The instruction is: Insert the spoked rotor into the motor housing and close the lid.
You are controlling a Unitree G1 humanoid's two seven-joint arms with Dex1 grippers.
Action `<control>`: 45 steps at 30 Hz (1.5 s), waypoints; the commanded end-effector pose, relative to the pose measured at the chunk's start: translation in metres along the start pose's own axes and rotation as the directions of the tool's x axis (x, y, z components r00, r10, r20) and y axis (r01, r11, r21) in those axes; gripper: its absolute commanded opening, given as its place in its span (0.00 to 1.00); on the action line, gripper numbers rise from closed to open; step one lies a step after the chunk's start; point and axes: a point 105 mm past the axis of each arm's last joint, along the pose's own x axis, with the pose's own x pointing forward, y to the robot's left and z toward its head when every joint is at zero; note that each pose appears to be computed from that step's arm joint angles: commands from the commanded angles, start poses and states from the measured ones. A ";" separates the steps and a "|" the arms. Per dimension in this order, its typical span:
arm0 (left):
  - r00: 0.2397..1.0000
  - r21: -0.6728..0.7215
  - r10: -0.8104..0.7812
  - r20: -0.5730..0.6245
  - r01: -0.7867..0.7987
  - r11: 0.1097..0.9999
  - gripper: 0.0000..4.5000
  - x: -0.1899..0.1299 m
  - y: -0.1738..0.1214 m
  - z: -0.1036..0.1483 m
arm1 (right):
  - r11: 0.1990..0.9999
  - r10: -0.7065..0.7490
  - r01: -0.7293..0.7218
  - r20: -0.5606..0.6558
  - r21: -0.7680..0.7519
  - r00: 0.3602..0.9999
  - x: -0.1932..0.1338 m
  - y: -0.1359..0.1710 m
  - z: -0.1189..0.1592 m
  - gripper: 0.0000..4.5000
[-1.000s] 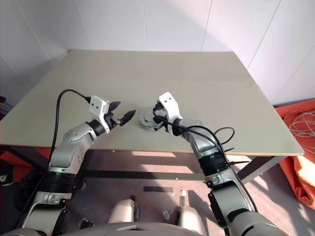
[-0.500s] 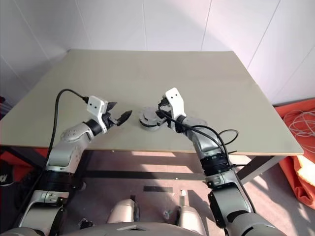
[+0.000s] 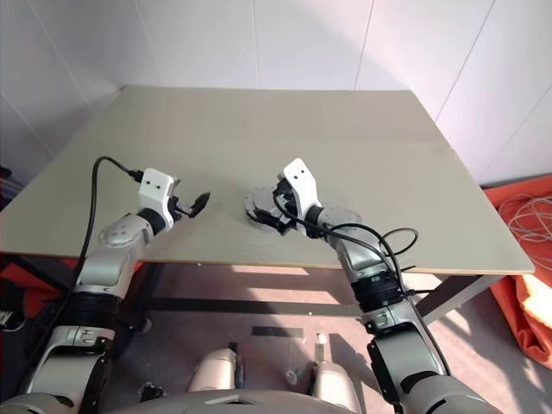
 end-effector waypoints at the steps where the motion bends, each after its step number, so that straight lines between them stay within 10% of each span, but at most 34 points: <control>1: 0.999 0.016 -0.025 0.043 0.024 1.000 1.00 0.000 -0.005 0.012 | 0.999 -0.025 0.027 0.035 -0.047 0.999 0.005 -0.005 0.014 0.99; 27: 0.991 -0.018 -0.122 0.053 0.123 0.992 1.00 -0.006 -0.017 0.015 | 0.996 -0.083 0.084 0.053 -0.017 0.995 0.020 -0.017 0.008 0.99; 33: 0.992 -0.019 -0.116 0.053 0.117 0.993 1.00 -0.006 -0.016 0.015 | 0.996 -0.082 0.083 0.048 -0.023 0.995 0.020 -0.016 0.006 0.69; 45: 0.993 -0.017 -0.109 0.053 0.110 0.994 1.00 -0.007 -0.014 0.016 | 0.999 -0.045 0.045 0.045 -0.009 0.998 0.014 -0.014 0.008 0.69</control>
